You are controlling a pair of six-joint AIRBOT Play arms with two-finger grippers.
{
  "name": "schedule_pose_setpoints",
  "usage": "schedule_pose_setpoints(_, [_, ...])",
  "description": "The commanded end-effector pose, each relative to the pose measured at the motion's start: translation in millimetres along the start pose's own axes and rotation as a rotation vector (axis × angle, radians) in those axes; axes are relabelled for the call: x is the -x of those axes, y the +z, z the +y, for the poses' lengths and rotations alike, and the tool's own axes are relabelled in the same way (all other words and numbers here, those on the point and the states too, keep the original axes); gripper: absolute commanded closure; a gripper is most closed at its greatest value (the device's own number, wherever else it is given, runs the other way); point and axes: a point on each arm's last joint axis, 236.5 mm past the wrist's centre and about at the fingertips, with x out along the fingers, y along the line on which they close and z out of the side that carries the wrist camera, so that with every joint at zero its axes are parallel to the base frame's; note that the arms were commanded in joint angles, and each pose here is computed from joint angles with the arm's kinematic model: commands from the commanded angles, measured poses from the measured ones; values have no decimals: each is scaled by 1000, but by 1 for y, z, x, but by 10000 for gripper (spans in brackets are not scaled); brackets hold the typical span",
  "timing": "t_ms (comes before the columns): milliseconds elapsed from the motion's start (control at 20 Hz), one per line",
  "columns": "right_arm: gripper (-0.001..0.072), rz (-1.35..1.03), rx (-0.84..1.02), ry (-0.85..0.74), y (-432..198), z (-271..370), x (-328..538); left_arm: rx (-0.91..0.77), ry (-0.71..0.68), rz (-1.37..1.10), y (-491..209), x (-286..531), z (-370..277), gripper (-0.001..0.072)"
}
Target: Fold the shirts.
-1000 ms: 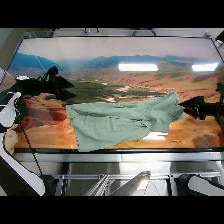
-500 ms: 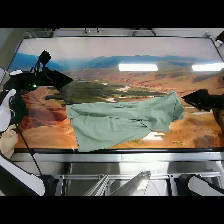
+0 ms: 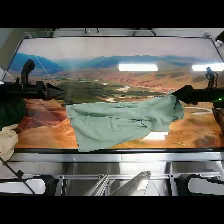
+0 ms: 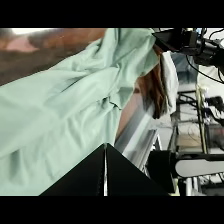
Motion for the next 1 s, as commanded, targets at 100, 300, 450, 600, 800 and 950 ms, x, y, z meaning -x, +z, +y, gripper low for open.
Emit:
schedule_pose_setpoints(100, [507, 91, 40, 65, -5, 22, -17, 38, 46, -41, -12, 17, 13, 672])
schedule_pose_setpoints(300, [693, 95, 65, 83, -7, 33, -7, -17, 57, -28, -15, 17, 15, 711])
schedule_pose_setpoints(450, [695, 117, 86, 94, -13, 37, -3, 15, 101, 20, -26, 16, 25, 711])
schedule_pose_setpoints(600, [695, 132, 101, 77, -17, 34, -1, 110, 303, 96, -44, 15, 67, 176])
schedule_pose_setpoints(800, [695, 123, 112, 78, -16, 39, 3, 110, 542, 60, -31, 12, 113, -11])
schedule_pose_setpoints(950, [695, 120, 115, 78, -15, 40, 4, 138, 525, 144, -49, -6, 120, 7])
